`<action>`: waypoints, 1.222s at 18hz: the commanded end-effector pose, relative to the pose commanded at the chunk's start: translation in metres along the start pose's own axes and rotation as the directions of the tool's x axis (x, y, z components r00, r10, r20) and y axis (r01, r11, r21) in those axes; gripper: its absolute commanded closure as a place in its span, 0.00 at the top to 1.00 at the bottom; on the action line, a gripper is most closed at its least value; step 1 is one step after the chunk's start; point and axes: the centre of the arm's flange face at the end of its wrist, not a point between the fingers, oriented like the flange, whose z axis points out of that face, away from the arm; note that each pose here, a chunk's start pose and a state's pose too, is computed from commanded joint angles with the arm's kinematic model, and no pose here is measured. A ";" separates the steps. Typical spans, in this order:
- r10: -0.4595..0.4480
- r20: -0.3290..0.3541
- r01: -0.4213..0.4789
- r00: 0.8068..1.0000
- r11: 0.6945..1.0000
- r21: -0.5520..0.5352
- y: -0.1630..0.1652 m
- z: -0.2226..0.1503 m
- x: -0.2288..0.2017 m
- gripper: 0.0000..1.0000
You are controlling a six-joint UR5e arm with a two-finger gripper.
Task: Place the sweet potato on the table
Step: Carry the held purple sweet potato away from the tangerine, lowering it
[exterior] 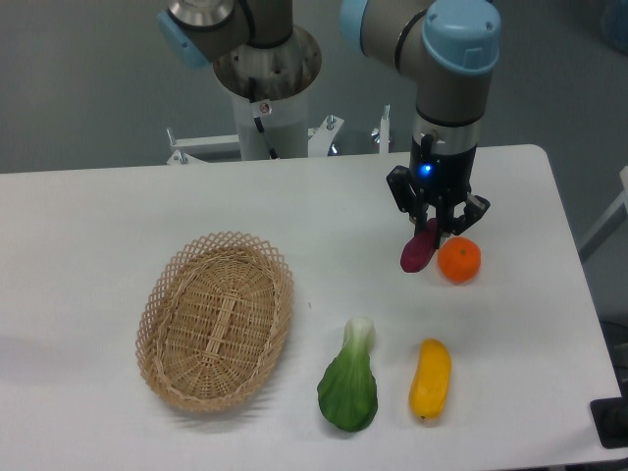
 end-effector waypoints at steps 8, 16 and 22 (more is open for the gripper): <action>-0.001 -0.018 0.001 1.000 1.000 -0.005 0.004 0.019 0.012 0.18; 0.001 0.023 0.000 1.000 0.999 -0.053 0.015 0.056 0.036 0.18; 0.009 0.029 -0.005 1.000 0.990 -0.142 0.020 0.107 0.072 0.18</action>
